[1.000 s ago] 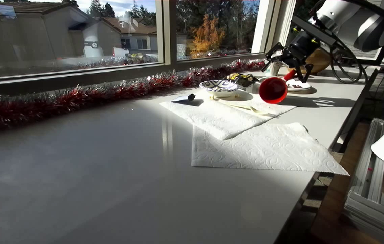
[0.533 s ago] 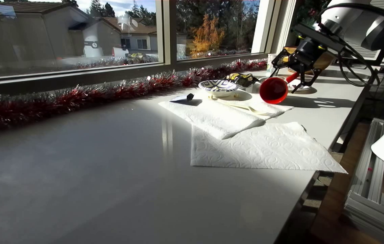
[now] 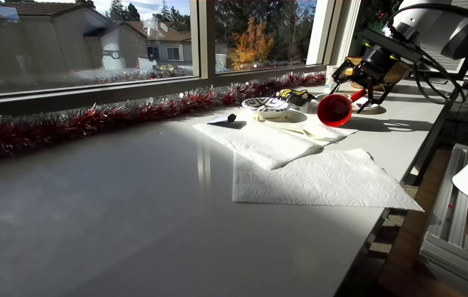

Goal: Pour out the beans from the cup

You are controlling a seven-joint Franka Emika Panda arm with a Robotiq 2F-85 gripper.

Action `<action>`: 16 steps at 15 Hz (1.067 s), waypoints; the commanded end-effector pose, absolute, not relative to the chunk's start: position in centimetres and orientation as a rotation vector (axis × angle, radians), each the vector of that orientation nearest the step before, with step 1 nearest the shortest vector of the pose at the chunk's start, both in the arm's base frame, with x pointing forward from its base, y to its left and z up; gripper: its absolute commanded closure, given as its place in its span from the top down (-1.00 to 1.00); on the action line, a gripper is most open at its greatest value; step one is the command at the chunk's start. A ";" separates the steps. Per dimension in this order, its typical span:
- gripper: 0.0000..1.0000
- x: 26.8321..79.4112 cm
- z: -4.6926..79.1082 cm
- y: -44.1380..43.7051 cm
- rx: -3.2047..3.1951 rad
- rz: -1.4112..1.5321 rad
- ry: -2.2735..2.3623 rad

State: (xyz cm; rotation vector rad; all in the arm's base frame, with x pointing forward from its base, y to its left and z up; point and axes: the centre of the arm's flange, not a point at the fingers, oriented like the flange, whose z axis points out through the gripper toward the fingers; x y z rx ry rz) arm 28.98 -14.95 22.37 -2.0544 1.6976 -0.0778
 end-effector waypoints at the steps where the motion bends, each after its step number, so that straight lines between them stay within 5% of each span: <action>1: 1.00 28.1 23.5 -14.3 -2.072 -0.083 1.701; 16: 1.00 24.9 24.8 -13.8 -2.165 -0.105 1.646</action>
